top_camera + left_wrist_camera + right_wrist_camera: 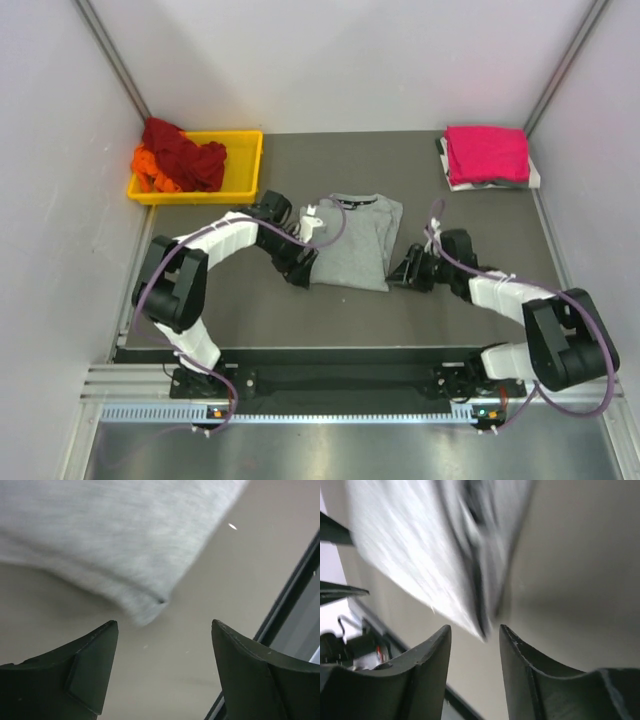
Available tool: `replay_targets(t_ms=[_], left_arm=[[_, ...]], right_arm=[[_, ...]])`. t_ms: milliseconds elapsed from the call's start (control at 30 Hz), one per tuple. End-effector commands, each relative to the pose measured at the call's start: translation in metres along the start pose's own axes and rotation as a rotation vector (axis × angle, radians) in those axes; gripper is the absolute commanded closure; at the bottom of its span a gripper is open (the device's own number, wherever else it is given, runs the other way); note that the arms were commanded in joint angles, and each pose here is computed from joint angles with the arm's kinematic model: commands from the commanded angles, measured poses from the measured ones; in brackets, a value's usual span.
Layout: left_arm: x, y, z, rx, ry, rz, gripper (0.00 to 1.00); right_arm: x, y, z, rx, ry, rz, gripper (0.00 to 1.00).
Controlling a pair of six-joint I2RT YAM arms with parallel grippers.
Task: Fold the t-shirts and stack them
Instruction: Fold the tshirt
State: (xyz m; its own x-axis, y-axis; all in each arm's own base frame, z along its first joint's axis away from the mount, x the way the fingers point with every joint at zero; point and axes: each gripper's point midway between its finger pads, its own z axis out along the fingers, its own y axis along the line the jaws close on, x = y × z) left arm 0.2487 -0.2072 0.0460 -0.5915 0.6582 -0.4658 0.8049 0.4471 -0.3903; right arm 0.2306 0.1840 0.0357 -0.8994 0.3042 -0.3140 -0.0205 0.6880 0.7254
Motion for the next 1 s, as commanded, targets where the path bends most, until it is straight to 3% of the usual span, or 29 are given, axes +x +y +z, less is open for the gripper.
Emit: replay_targets(t_ms=[0,167,333,400,567,633,733,767,800,900,967], left_arm=[[-0.047,0.020,-0.048,-0.114,-0.153,0.001,0.20],[-0.129,0.092,-0.083,-0.369,-0.429,-0.027,0.20],[-0.171,0.137,-0.069,-0.399,-0.458,-0.078,0.21],[-0.165,0.151,-0.049,-0.378,-0.400,-0.115,0.21],[-0.173,0.163,-0.030,-0.334,-0.400,-0.110,0.24],[-0.174,0.160,-0.026,-0.306,-0.403,-0.110,0.37],[-0.171,0.153,-0.020,-0.258,-0.409,-0.105,0.49],[-0.173,0.152,-0.021,-0.260,-0.422,-0.101,0.58],[-0.177,0.152,-0.022,-0.260,-0.440,-0.093,0.62],[-0.178,0.149,-0.022,-0.245,-0.449,-0.084,0.73],[-0.180,0.148,-0.025,-0.247,-0.451,-0.082,1.00]], right_arm=[[-0.076,0.033,-0.014,-0.004,-0.158,-0.178,0.55],[-0.167,0.040,-0.010,0.054,-0.300,-0.260,0.55],[-0.211,0.039,0.022,0.069,-0.297,-0.256,0.55],[-0.210,0.028,0.036,0.083,-0.263,-0.230,0.55],[-0.207,0.026,0.055,0.047,-0.226,-0.202,0.51],[-0.203,0.025,0.062,0.019,-0.212,-0.184,0.53],[-0.195,0.024,0.070,0.004,-0.194,-0.173,0.61],[-0.193,0.025,0.072,-0.009,-0.188,-0.168,0.65],[-0.194,0.026,0.074,-0.020,-0.193,-0.169,0.74],[-0.194,0.026,0.076,-0.029,-0.192,-0.158,0.89],[-0.196,0.025,0.074,-0.016,-0.203,-0.162,0.98]])
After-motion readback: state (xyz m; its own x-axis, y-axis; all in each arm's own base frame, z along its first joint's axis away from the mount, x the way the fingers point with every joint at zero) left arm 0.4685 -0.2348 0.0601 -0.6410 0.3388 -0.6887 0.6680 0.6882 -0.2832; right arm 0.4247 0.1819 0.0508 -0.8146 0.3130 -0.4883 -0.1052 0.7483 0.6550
